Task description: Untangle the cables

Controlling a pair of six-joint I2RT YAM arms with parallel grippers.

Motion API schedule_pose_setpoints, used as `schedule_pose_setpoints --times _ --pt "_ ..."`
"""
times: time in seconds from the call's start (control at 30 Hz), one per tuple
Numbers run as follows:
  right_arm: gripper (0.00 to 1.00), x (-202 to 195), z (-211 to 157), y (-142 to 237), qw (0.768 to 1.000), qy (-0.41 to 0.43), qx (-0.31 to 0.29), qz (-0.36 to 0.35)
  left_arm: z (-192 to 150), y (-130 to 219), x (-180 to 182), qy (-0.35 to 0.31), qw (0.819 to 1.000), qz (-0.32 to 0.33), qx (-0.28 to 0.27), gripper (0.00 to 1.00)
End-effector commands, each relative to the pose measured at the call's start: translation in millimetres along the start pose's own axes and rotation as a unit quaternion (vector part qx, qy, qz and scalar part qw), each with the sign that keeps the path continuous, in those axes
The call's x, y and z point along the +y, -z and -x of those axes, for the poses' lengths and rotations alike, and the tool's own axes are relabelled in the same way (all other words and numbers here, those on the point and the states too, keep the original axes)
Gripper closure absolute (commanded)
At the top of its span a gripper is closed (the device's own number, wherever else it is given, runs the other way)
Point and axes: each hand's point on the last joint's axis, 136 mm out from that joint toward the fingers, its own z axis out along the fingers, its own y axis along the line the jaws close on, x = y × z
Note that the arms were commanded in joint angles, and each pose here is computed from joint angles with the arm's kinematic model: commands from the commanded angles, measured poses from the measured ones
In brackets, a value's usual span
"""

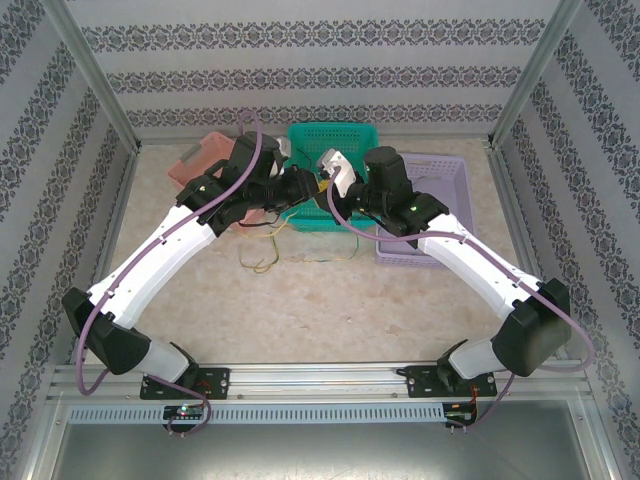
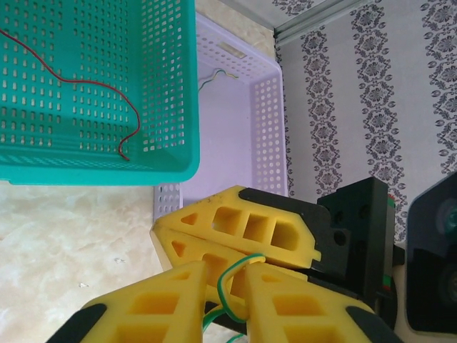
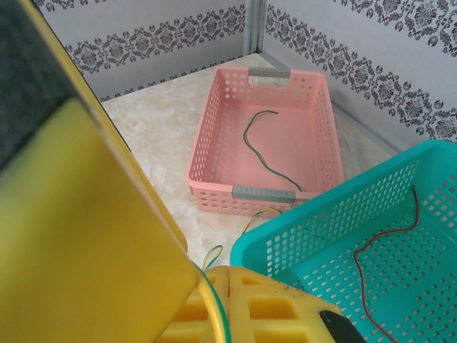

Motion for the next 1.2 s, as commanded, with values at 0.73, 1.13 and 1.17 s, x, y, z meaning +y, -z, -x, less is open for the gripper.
schedule_pose_setpoints --times 0.73,1.13,1.17 --pt "1.0 -8 -3 -3 0.993 0.112 -0.036 -0.001 24 6 -9 0.131 0.985 -0.105 -0.034 1.0" --pt "1.0 -57 -13 -11 0.947 0.266 -0.045 -0.176 23 8 -20 0.25 0.949 -0.18 0.07 1.0" --pt "1.0 -60 -14 -13 0.942 0.277 -0.041 -0.184 22 9 -22 0.257 0.945 -0.186 0.076 1.0"
